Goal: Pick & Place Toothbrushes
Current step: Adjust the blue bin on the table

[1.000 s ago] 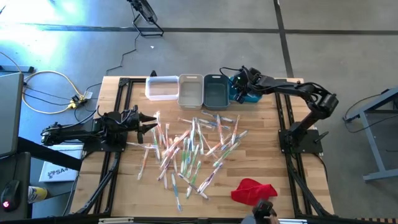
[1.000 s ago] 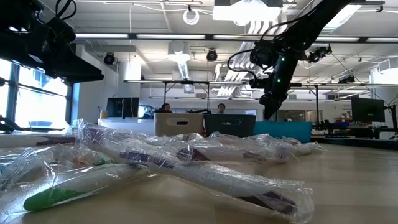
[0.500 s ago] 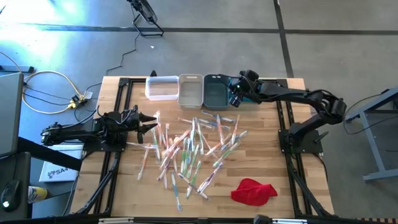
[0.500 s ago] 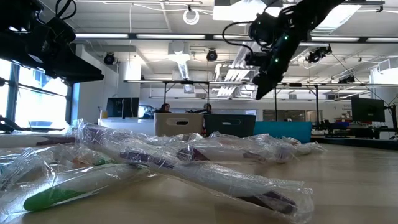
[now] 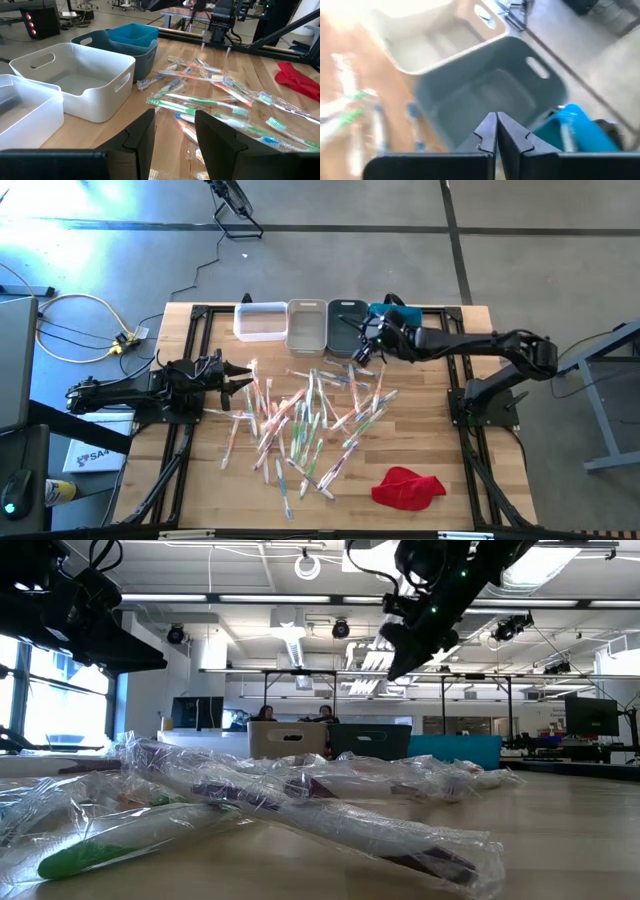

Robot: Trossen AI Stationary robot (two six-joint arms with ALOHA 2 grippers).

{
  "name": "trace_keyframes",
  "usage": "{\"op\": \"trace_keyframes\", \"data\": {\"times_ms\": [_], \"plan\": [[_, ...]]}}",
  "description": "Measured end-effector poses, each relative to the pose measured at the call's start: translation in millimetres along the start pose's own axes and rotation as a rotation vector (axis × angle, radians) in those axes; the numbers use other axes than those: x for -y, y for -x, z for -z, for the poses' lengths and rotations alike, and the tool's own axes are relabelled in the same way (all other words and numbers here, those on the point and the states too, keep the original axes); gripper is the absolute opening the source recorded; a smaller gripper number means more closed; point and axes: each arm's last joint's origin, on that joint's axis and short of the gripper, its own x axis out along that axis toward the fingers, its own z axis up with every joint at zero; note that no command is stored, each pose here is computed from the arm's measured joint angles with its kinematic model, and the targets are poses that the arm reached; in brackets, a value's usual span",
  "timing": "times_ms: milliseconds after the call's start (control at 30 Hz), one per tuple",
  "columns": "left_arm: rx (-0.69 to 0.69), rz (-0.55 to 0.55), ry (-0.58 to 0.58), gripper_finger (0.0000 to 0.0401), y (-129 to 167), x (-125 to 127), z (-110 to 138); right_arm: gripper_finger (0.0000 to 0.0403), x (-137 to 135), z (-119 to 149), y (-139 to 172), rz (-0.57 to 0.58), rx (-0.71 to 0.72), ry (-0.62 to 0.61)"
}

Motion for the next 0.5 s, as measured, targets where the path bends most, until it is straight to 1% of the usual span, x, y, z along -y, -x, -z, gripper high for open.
{"op": "trace_keyframes", "data": {"times_ms": [133,267,367,500], "plan": [[0.000,0.000,0.000,0.0136,0,0,0,0.0004,-14,1,6,-0.078,0.007,-0.073],[0.000,0.000,0.000,0.0136,0,0,0,0.0004,-28,6,13,-0.114,-0.017,-0.101],[0.000,0.000,0.000,0.0136,0,0,0,0.0004,-36,13,19,-0.128,-0.059,-0.104],[0.000,0.000,0.000,0.0136,0,0,0,0.0004,-42,25,25,-0.115,-0.143,-0.102]]}}
